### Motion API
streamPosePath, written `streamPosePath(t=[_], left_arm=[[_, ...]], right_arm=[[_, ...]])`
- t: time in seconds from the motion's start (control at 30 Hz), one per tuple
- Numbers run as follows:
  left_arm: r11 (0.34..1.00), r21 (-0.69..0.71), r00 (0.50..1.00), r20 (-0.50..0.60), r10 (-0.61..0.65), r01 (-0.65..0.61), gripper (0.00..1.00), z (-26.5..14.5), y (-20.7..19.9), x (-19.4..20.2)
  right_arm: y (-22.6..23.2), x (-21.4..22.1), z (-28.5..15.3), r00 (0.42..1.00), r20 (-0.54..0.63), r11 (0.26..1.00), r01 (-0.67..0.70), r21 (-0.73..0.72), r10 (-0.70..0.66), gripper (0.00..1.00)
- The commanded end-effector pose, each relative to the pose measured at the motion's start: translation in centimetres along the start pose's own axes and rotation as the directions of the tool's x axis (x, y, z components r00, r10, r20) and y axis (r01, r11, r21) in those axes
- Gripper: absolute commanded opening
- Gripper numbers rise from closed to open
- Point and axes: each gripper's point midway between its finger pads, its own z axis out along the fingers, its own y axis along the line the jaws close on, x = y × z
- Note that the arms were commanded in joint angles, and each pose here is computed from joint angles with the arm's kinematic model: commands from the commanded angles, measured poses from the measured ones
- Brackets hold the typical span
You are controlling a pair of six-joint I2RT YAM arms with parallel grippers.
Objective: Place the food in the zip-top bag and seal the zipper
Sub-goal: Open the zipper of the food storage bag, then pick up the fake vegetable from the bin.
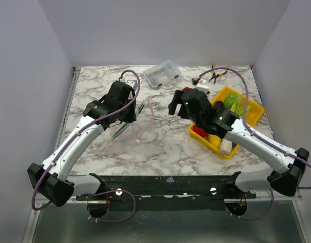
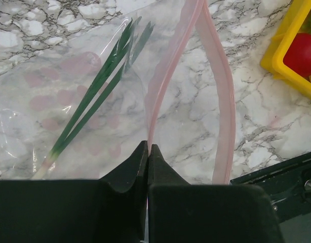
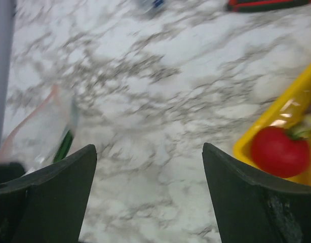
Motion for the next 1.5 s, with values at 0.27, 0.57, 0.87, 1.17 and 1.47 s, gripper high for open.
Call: streamPosePath(t=[0.27,0.57,0.87,1.17,1.47], left_arm=[[0.999,0.036,1.000,0.017,0.022,-0.023,0.00,0.2,-0.5,-0.3],[0.997,0.075,1.000,0.000,0.029,-0.029,0.00,0.5,-1.0,0.3],[0.995,0.089,0.999,0.006,0.034,-0.034,0.00,0.5,-1.0,0.6],[0.994,0.107,0.999,0.009,0.031,-0.032,0.00,0.3,-1.3,0.6],[0.993,0.116,0.999,0.023,0.023,-0.025,0.00,-0.4,-1.5,0.2]], right_arm=[[-32.0,-0.8,0.2,0.968,0.077,0.745,-0.235,0.625,0.241,1.00],[-34.9,2.8,4.2,0.914,-0.028,0.785,-0.332,0.523,0.405,0.99],[-36.3,5.3,5.5,0.898,-0.054,0.765,-0.340,0.548,0.437,0.90],[-37.0,5.9,5.8,0.903,-0.024,0.756,-0.344,0.556,0.429,0.50],[-36.1,3.1,3.6,0.914,0.091,0.759,-0.381,0.528,0.396,0.00]])
